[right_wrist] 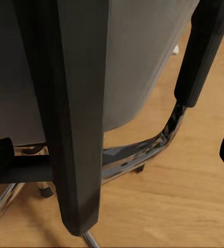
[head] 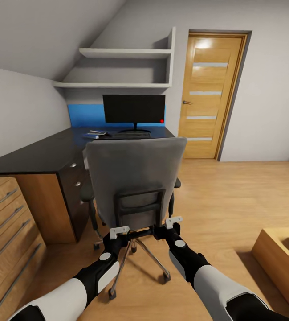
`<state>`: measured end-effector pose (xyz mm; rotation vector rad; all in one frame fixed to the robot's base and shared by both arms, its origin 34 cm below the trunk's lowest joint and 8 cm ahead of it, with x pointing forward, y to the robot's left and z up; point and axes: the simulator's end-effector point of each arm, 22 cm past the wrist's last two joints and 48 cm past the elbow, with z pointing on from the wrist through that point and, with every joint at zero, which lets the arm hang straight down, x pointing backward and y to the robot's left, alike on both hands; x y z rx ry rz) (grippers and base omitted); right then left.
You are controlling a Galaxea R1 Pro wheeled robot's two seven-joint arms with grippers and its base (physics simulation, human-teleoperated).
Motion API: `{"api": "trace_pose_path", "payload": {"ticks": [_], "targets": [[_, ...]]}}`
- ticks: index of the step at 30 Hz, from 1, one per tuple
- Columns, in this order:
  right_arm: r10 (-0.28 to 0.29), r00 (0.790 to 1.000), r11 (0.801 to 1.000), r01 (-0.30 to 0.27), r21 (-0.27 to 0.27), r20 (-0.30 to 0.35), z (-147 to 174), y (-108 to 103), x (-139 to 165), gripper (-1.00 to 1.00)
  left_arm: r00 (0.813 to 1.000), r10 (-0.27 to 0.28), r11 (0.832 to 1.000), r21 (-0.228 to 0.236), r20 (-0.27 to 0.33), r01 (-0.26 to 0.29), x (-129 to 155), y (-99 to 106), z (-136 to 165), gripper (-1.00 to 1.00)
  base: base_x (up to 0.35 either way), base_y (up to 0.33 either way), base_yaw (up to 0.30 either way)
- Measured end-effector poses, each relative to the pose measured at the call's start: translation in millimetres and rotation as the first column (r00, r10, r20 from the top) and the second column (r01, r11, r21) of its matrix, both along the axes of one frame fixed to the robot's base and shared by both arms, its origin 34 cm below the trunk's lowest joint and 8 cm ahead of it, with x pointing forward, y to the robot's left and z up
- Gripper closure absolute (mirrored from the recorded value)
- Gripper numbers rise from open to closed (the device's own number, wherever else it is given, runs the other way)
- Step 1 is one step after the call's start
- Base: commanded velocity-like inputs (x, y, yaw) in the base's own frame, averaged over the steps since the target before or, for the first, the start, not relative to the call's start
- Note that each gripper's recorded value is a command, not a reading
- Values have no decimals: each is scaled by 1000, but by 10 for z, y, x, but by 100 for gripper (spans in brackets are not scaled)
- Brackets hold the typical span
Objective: In the bedroom, organize the workspace by keeping the computer under the desk, ensuring the monitor is on the desk, placing the keyboard on the desk next to the monitor, placing the mouse on the desk next to the keyboard, moving the folder from the swivel chair onto the desk next to the mouse, stacking the notebook on top of the folder with the pen on top of the notebook, and positioning the swivel chair next to the desk.
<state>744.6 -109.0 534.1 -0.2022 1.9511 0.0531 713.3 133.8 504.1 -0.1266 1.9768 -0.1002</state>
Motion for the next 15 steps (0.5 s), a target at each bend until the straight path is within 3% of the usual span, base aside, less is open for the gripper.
{"api": "trace_pose_path", "payload": {"ticks": [15], "targets": [[0,1000,1000,0,-8,-17,-78,-15,-39,-100,1000,0,1000,2,-2,0,-1,9,-5,-100,322,0,0]]}}
